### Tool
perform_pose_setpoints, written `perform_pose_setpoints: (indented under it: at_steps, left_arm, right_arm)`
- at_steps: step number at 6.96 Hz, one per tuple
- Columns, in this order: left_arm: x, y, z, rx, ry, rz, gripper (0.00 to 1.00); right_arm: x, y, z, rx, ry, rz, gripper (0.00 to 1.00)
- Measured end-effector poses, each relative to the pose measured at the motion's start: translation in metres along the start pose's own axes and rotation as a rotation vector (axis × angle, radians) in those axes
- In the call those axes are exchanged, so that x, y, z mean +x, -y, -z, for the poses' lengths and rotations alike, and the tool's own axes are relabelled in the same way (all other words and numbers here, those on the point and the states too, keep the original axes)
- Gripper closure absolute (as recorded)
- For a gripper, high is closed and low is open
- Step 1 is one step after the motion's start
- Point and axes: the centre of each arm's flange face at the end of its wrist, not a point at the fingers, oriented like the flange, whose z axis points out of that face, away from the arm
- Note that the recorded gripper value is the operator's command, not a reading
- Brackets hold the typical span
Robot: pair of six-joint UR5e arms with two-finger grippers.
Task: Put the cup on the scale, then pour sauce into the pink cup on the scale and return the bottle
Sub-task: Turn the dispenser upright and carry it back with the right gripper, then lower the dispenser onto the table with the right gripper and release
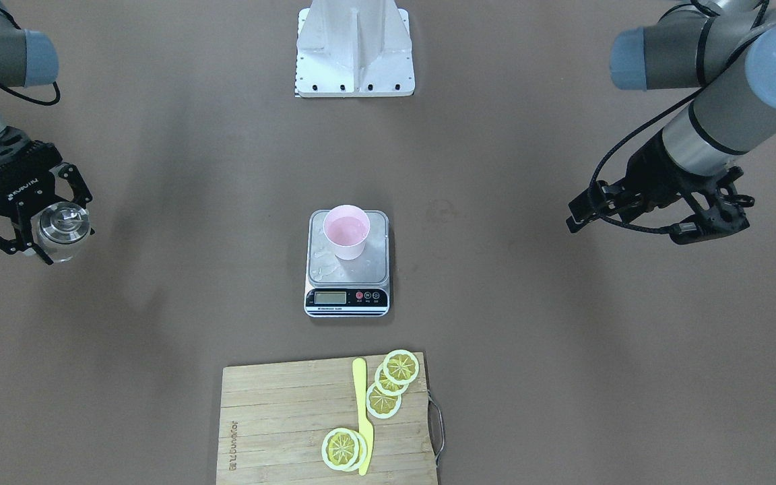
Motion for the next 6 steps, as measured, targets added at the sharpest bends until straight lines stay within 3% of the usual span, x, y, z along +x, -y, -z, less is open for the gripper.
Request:
perform_pose_setpoints:
  at_steps: [2, 3, 6]
  left_arm:
    - [0.0, 0.0, 0.0, 0.0, 0.0, 0.0, 0.02]
    - [0.0, 0.0, 0.002, 0.002, -0.001, 0.0, 0.02]
    - [0.002, -0.004, 0.008, 0.001, 0.005, 0.009, 0.02]
  right_arm:
    - [0.021, -0.078, -0.018, 0.198, 0.061, -0.127, 1.0]
    - [0.029, -0.111, -0.027, 0.267, 0.095, -0.181, 1.0]
    - [0.032, -0.153, -0.026, 0.336, 0.148, -0.21, 1.0]
